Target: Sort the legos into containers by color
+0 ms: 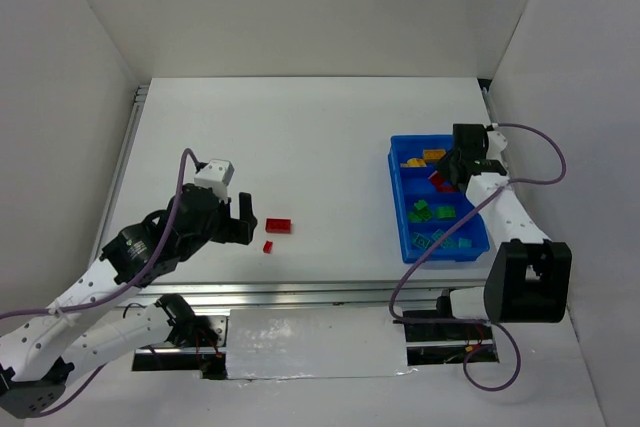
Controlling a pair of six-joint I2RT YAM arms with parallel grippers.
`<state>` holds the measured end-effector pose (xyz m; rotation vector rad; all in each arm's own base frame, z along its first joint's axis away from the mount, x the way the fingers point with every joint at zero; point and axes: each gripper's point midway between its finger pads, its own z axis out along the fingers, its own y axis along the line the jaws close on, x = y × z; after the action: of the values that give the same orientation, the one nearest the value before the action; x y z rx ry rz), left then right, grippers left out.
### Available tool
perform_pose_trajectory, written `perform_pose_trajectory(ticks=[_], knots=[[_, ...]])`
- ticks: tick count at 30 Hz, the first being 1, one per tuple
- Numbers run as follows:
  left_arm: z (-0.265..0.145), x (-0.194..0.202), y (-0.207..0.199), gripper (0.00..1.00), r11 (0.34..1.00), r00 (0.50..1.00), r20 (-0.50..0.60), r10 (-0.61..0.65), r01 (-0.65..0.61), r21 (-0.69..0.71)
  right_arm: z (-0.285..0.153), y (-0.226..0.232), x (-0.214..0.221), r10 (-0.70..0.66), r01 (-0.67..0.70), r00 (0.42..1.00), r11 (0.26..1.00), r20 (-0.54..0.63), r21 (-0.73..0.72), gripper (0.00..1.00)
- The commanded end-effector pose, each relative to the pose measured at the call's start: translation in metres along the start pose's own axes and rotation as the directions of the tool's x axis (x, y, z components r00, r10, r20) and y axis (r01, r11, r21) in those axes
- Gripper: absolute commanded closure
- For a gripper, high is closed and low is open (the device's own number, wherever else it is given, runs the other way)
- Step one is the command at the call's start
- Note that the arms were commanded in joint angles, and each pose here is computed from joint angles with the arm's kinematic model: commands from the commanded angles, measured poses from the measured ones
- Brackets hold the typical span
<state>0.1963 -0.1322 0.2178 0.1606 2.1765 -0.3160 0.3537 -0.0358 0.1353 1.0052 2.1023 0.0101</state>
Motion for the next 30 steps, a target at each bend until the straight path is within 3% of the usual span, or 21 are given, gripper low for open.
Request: perform_pose_trajectory(ticks=[1, 7, 9, 10, 11, 13, 19, 20, 24, 27, 30], knots=[[0.002, -0.003, -0.005, 0.00, 1.000, 1.000, 0.018, -0.003, 0.002, 0.019, 0.004, 0.018, -0.022, 0.059, -0.057, 0.997, 0.998, 0.056, -0.042, 1.00], [0.009, 0.001, -0.005, 0.00, 1.000, 1.000, -0.016, 0.018, -0.018, -0.001, 0.027, 0.022, -0.018, 0.067, -0.067, 0.997, 0.998, 0.034, -0.010, 0.95], [0.009, 0.001, -0.006, 0.00, 1.000, 1.000, -0.019, 0.021, -0.021, 0.006, 0.030, 0.024, -0.017, 0.065, -0.064, 0.998, 0.998, 0.023, -0.010, 0.88], [0.009, 0.001, -0.007, 0.00, 1.000, 1.000, -0.019, 0.024, -0.024, 0.013, 0.031, 0.026, -0.018, 0.064, -0.064, 0.998, 0.998, 0.022, -0.015, 0.82], [0.008, 0.001, -0.007, 0.00, 1.000, 1.000, -0.015, 0.025, -0.025, 0.018, 0.031, 0.029, -0.017, 0.059, -0.059, 0.998, 0.998, 0.015, -0.028, 0.64], [0.006, -0.001, -0.010, 0.00, 0.999, 1.000, -0.006, 0.024, -0.024, 0.037, 0.031, 0.030, -0.017, 0.058, -0.057, 0.998, 0.998, 0.012, -0.033, 0.44], [0.000, -0.004, -0.010, 0.00, 0.998, 1.000, 0.019, 0.016, -0.017, 0.058, 0.011, 0.036, -0.021, 0.055, -0.053, 0.998, 0.996, 0.032, -0.072, 0.27], [-0.001, -0.005, -0.010, 0.00, 0.998, 1.000, 0.025, 0.012, -0.014, 0.059, 0.005, 0.037, -0.023, 0.052, -0.048, 0.998, 0.996, 0.048, -0.077, 0.01], [-0.005, -0.009, -0.004, 0.01, 1.000, 0.999, 0.048, -0.013, 0.012, 0.029, -0.036, 0.067, -0.031, -0.004, 0.021, 0.994, 0.988, 0.108, -0.156, 0.00], [-0.011, -0.015, 0.018, 0.01, 0.993, 0.993, 0.089, -0.076, 0.083, -0.084, -0.087, 0.109, -0.010, -0.131, 0.172, 0.978, 0.946, 0.161, -0.274, 0.00], [-0.024, -0.022, 0.052, 0.01, 0.954, 0.974, 0.169, -0.148, 0.186, -0.235, -0.125, 0.141, 0.049, -0.288, 0.309, 0.951, 0.870, 0.115, -0.384, 0.00]])
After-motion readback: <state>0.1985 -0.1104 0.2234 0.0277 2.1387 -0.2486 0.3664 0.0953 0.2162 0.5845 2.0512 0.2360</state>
